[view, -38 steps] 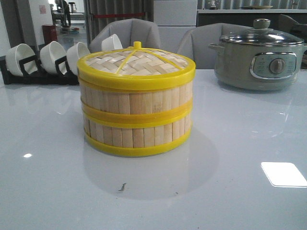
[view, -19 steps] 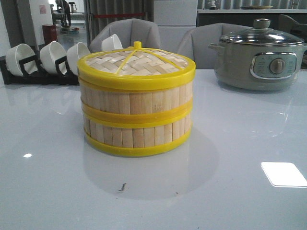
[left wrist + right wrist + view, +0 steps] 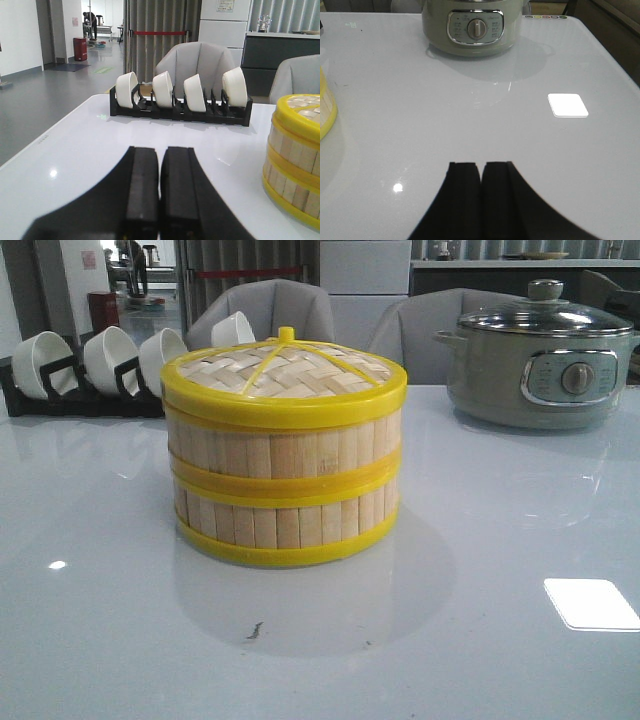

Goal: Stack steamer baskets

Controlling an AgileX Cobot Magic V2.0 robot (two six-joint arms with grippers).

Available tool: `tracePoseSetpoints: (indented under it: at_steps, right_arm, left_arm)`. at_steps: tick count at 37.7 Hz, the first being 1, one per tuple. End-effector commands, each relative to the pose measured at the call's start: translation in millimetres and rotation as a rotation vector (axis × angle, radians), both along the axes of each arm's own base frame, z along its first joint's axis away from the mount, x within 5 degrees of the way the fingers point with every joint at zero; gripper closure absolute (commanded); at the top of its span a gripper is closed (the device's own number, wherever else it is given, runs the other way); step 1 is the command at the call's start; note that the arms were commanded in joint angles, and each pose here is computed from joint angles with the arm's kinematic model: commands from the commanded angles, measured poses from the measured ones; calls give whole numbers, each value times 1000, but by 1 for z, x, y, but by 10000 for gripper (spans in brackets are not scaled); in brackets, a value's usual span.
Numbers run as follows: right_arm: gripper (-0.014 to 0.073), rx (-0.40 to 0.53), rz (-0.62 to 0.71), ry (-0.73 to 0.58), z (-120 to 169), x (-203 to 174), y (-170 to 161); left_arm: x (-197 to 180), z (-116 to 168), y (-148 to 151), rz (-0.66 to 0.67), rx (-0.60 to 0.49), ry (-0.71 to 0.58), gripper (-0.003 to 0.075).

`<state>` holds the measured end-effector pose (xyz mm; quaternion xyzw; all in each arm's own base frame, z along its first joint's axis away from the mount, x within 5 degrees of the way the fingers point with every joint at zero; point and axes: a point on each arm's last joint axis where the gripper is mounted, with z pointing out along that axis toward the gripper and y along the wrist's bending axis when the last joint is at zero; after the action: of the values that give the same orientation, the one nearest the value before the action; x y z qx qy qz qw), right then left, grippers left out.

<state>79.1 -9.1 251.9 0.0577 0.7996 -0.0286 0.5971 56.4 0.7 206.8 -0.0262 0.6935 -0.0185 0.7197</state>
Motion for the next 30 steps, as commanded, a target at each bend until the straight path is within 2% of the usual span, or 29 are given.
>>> tracePoseSetpoints:
  at_steps: [1, 7, 13, 30]
  right_arm:
    - [519, -21, -13, -104, 17, 2, -2]
    - [519, -21, -13, -104, 17, 2, -2]
    - [519, -21, -13, -104, 17, 2, -2]
    - [519, -21, -13, -104, 17, 2, -2]
  left_arm:
    - [-2, 8, 0, -3, 5, -93, 624]
    - [-2, 7, 0, -3, 10, -89, 624]
    - [-2, 7, 0, 0, 62, -88, 624]
    - [-2, 7, 0, 0, 66, -88, 624]
